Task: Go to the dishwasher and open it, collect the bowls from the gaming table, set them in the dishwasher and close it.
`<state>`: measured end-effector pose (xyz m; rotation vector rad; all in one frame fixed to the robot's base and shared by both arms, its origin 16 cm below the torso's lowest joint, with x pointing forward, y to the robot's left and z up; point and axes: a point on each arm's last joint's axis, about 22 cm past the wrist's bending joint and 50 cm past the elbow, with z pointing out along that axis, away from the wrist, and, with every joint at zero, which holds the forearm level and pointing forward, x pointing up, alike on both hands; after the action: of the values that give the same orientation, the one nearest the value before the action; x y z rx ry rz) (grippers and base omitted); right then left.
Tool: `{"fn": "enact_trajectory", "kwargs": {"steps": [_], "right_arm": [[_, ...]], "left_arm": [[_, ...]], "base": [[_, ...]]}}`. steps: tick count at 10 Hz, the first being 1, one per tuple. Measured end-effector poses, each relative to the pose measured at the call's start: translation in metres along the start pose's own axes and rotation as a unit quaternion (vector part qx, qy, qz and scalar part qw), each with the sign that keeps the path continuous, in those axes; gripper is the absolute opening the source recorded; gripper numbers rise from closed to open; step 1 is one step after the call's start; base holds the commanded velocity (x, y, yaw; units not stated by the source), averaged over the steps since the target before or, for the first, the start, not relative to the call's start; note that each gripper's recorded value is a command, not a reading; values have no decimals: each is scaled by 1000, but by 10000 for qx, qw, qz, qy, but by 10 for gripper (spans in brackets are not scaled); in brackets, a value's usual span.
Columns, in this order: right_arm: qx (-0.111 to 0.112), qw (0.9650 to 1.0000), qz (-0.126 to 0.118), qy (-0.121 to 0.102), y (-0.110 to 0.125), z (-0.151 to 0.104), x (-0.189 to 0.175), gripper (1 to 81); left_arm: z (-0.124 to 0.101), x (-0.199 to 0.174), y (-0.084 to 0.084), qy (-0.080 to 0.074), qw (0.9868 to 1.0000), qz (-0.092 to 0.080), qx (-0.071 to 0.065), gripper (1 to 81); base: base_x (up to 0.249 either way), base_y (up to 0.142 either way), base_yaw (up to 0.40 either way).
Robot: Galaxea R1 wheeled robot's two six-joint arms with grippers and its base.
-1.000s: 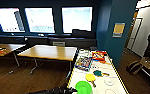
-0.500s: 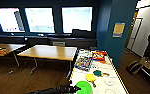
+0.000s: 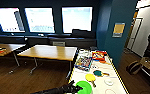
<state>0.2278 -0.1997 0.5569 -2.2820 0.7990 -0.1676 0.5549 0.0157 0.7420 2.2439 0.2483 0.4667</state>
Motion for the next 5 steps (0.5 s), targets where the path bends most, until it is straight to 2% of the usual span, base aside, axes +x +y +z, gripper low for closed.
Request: {"fn": "enact_trajectory", "kwargs": {"steps": [2,5], "right_arm": [[-34,10000,43,-38,4,2,-3,10],[-164,9996,166,-179,17,8,-15,10]], "left_arm": [[11,-3,-3,1,10000,-58,54,811],[26,-10,-16,-106,9997,-177,101,811]], "base": [[0,0,0],[0,0,0]]}}
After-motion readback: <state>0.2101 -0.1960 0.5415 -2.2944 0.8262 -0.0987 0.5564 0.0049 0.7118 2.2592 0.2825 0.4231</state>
